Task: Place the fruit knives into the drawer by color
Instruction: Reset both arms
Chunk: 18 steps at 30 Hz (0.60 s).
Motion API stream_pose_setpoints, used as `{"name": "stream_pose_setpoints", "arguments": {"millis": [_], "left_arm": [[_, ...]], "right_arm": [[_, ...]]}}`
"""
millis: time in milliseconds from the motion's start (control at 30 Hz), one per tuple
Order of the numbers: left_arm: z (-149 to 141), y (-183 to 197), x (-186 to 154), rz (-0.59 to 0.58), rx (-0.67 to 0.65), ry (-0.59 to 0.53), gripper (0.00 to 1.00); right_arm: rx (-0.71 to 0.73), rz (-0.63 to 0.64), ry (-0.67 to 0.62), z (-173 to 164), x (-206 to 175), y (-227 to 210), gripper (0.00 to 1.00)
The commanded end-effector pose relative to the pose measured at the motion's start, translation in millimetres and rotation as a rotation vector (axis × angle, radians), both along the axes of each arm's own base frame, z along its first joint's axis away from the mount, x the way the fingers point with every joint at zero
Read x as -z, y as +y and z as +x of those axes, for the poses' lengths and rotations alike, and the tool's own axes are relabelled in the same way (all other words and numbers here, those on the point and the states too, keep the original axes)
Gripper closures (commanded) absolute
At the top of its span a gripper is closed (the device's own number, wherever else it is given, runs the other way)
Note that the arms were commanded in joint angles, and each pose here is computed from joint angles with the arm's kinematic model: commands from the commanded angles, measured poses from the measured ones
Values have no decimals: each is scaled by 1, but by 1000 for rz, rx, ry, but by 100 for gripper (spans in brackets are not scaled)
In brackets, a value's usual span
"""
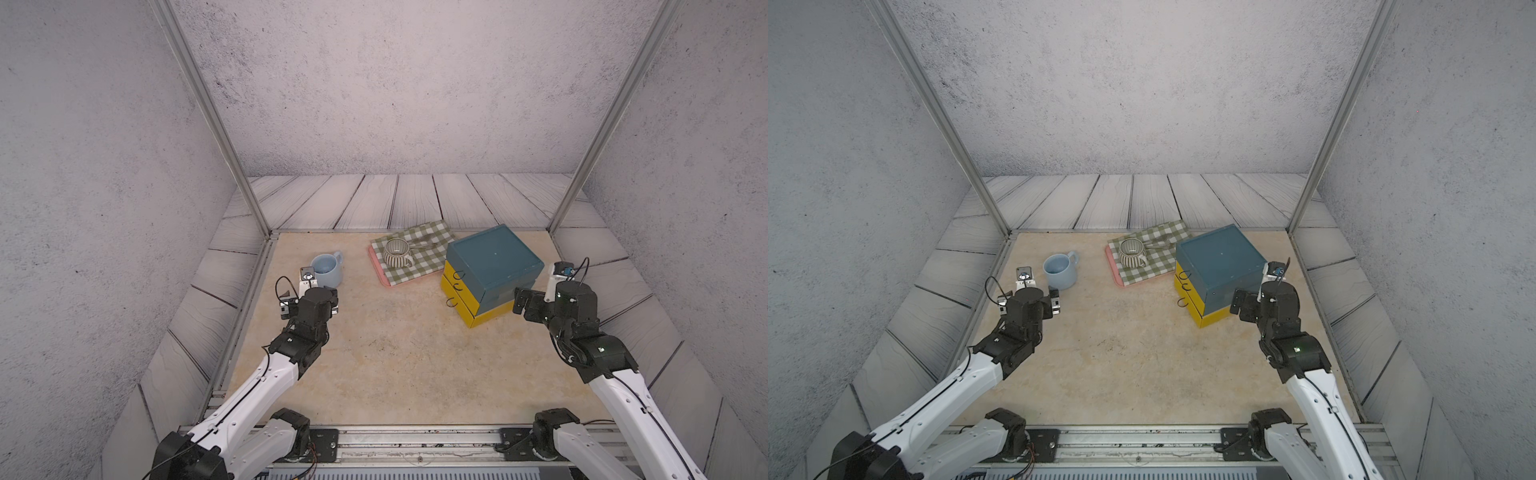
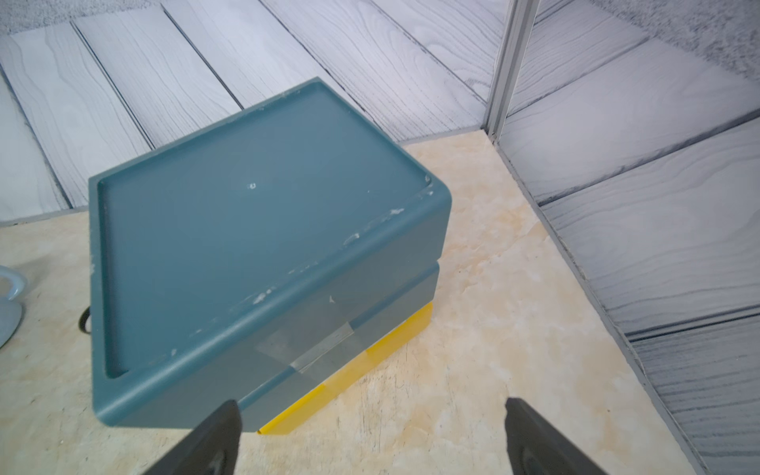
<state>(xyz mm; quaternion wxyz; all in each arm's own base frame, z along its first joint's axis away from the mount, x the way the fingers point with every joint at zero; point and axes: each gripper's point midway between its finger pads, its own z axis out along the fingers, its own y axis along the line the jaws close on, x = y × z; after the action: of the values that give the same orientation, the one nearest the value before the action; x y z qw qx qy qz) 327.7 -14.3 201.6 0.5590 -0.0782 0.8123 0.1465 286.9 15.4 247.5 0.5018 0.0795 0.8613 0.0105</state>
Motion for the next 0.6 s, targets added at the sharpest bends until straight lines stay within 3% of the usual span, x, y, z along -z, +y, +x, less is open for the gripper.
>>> {"name": "stream_pose_setpoints", "arguments": {"millis": [0,167,300,567], "left_arm": [[9,17,-7,-27,-56,-104,1],[10,43,21,-9,-121,-51,1],[11,59,42,-71,-177,-61,1],[23,55,69,-85,-137,-19,1]], "right_arm": [[29,-38,6,6,5,-6,1],[93,-67,34,8,33,-17,1],[103,-82,-20,8,47,-21,1],[140,-128,-25,-5,70,-32,1]]}}
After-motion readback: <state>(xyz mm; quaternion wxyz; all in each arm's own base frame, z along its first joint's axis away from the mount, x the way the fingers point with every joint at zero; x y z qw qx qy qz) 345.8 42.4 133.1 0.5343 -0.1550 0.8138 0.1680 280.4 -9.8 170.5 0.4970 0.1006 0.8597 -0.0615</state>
